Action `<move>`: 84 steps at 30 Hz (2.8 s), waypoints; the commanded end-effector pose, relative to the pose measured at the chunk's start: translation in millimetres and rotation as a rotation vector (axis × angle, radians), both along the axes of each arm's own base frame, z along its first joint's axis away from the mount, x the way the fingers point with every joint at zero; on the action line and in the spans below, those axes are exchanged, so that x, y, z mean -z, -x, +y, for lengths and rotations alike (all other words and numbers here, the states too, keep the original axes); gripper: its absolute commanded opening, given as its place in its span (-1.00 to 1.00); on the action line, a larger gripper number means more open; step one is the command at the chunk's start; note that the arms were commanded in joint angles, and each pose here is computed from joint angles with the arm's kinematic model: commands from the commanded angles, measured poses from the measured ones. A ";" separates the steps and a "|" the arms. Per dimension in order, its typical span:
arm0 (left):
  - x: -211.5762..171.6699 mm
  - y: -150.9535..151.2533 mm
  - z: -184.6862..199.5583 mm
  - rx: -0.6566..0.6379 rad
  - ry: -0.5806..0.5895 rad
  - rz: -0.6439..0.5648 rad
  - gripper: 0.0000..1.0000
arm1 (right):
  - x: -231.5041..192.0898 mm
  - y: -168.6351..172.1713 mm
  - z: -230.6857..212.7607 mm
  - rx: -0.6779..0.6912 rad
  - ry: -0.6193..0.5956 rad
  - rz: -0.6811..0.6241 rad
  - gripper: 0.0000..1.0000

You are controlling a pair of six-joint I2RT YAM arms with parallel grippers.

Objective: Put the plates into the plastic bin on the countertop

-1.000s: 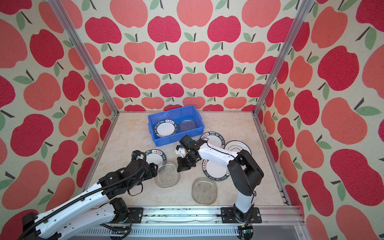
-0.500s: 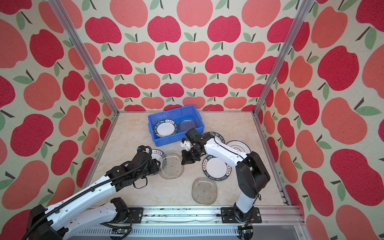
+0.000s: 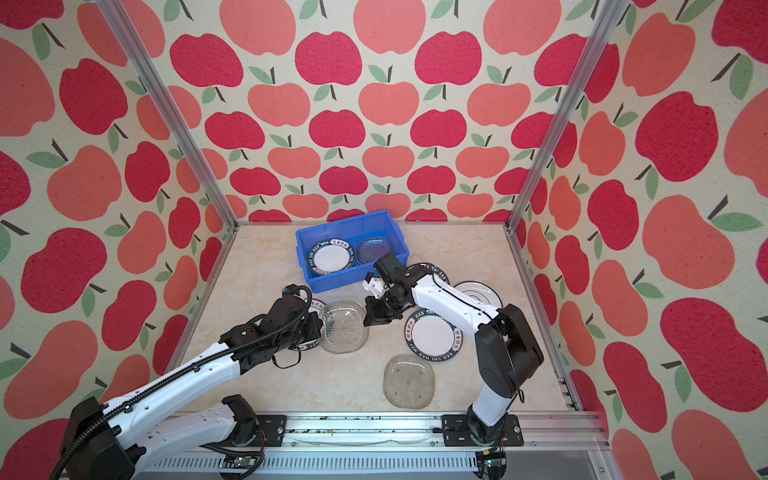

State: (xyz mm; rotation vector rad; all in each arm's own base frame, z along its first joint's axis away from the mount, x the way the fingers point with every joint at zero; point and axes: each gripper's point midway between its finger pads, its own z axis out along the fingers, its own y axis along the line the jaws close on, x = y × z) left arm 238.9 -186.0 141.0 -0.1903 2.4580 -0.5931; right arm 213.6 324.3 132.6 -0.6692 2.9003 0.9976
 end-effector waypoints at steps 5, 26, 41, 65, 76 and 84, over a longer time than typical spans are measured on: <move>-17.4 -17.4 1.6 -0.030 0.024 -0.012 -1.00 | -19.7 -11.4 -1.0 0.021 -0.052 -0.014 -0.82; -68.8 -251.9 -38.0 0.003 0.092 -0.091 -1.00 | -81.8 -104.8 -91.6 0.405 -0.068 -0.195 -0.10; 12.9 -347.1 -68.7 -0.054 0.128 -0.013 -1.00 | -76.4 -123.6 -108.5 0.443 -0.065 -0.155 -0.11; 62.3 -358.4 -86.8 -0.067 0.141 0.055 -0.15 | -67.4 -132.0 -110.7 0.438 -0.084 -0.120 -0.13; 16.5 -360.8 -88.1 -0.050 0.127 -0.039 0.15 | -69.3 -133.5 -109.2 0.438 -0.100 -0.119 -0.13; 21.5 -364.0 -122.4 0.016 0.150 -0.050 0.11 | -66.4 -133.7 -108.7 0.435 -0.104 -0.107 -0.18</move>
